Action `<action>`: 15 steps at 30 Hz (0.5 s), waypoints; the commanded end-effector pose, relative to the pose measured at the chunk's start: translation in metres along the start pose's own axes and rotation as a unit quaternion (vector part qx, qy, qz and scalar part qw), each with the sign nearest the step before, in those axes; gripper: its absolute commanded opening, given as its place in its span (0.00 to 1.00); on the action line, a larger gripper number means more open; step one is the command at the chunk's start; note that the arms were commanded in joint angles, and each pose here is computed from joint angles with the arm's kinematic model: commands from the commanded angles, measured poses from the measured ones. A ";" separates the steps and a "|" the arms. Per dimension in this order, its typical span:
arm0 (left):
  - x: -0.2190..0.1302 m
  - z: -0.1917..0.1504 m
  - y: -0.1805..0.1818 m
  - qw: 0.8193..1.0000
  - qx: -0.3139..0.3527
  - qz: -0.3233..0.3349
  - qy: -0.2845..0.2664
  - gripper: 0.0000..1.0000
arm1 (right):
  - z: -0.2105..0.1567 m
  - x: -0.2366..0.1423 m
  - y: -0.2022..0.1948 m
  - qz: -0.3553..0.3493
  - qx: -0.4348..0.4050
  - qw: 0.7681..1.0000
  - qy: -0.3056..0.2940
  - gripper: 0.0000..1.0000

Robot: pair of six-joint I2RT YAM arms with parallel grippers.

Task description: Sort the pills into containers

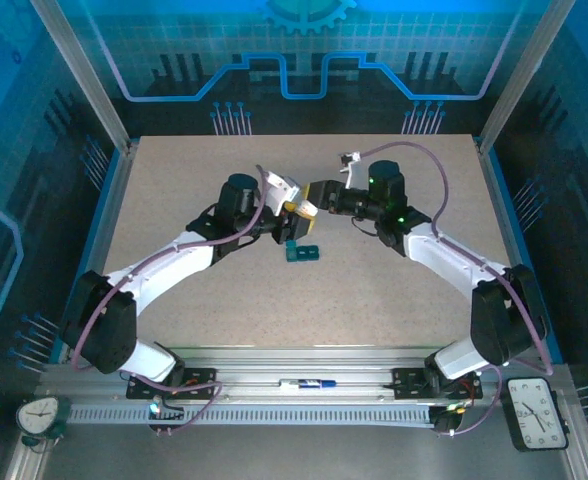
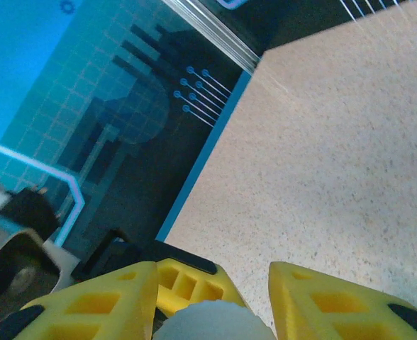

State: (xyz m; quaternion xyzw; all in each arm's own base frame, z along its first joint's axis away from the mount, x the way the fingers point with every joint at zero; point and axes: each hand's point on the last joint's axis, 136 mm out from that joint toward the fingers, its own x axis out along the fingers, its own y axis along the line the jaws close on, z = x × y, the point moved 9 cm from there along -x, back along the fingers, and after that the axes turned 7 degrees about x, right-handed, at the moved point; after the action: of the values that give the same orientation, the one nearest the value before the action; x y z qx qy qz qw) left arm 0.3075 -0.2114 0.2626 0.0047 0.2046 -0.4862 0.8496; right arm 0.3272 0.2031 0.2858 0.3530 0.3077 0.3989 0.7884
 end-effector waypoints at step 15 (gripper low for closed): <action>-0.021 0.023 0.012 0.998 -0.002 0.001 -0.061 0.13 | 0.015 -0.037 0.002 0.010 -0.013 0.999 -0.036 0.81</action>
State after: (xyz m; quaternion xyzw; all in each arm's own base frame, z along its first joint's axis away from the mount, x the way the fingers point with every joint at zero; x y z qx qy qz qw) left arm 0.3196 -0.1937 0.2738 -0.0561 0.1815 -0.4856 0.8533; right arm 0.3236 0.1733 0.2888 0.3464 0.2823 0.4018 0.7993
